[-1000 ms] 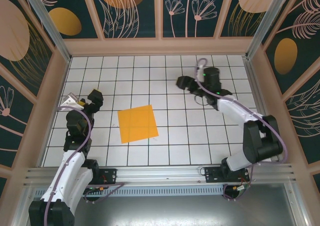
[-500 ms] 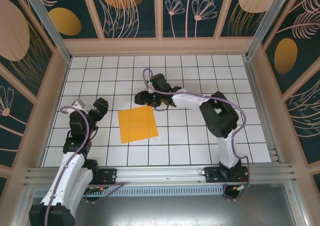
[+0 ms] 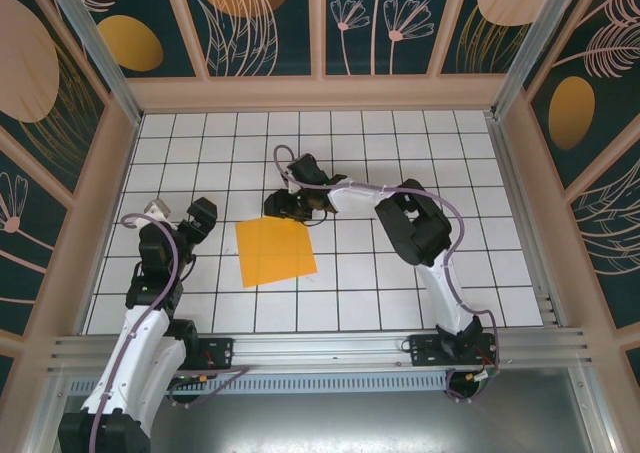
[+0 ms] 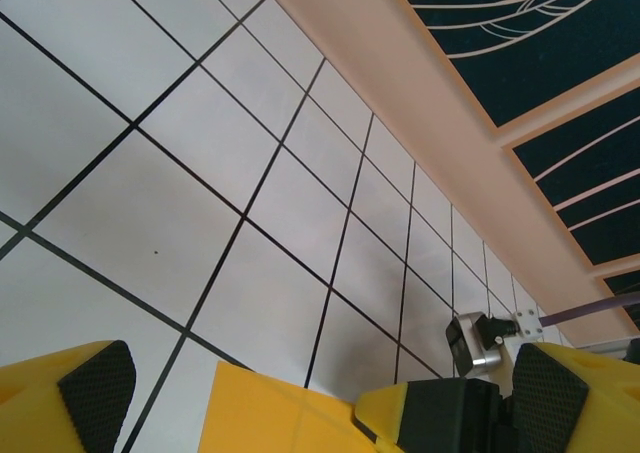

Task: Fold a paper plane with a square sheet of paper (pick it up from the middle)
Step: Move the square sheet of paper to the center of the table.

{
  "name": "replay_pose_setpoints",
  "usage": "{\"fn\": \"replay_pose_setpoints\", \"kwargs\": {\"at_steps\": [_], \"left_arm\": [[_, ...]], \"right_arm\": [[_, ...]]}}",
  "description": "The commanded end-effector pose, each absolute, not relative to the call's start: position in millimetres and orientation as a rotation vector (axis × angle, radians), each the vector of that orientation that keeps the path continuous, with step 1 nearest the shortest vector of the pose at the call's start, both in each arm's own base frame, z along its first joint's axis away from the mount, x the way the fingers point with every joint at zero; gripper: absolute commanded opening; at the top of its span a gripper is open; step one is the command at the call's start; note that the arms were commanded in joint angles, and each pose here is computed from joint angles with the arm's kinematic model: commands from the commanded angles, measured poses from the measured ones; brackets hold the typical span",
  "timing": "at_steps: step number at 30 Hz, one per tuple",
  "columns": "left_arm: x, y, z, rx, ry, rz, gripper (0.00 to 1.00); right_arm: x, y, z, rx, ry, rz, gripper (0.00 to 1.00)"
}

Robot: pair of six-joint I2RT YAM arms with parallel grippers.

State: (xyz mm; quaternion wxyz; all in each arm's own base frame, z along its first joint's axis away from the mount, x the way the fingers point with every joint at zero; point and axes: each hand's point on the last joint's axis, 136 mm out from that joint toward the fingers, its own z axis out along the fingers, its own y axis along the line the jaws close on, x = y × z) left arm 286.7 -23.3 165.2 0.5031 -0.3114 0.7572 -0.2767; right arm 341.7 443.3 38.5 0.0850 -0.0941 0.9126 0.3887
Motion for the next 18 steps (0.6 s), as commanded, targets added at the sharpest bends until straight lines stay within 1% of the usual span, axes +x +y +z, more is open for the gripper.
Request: {"fn": "replay_pose_setpoints", "kwargs": {"at_steps": [1,4,6,9,12,15,18], "left_arm": [[288,-27,172,-0.708,1.822,-0.687,0.99],[289,-30,170,-0.706,1.831,-0.705,0.99],[289,-33,170,-0.706,1.835,-0.723,0.99],[290,-37,169,-0.704,1.843,-0.755,0.99],[290,-42,170,-0.693,1.847,-0.789,0.99],[291,-42,169,-0.694,1.854,-0.792,0.99],[291,-44,168,-0.696,1.858,-0.803,0.99]], "right_arm": [[333,424,0,-0.201,2.845,1.067,0.55],[334,407,-12,-0.151,2.876,0.989,0.54],[337,399,-8,-0.145,2.857,0.974,0.53],[351,377,0,-0.141,2.828,0.879,0.52],[360,373,25,-0.237,2.757,0.923,0.53],[364,384,67,-0.35,2.656,0.968,0.55],[357,396,91,-0.414,2.623,1.019,0.56]]}}
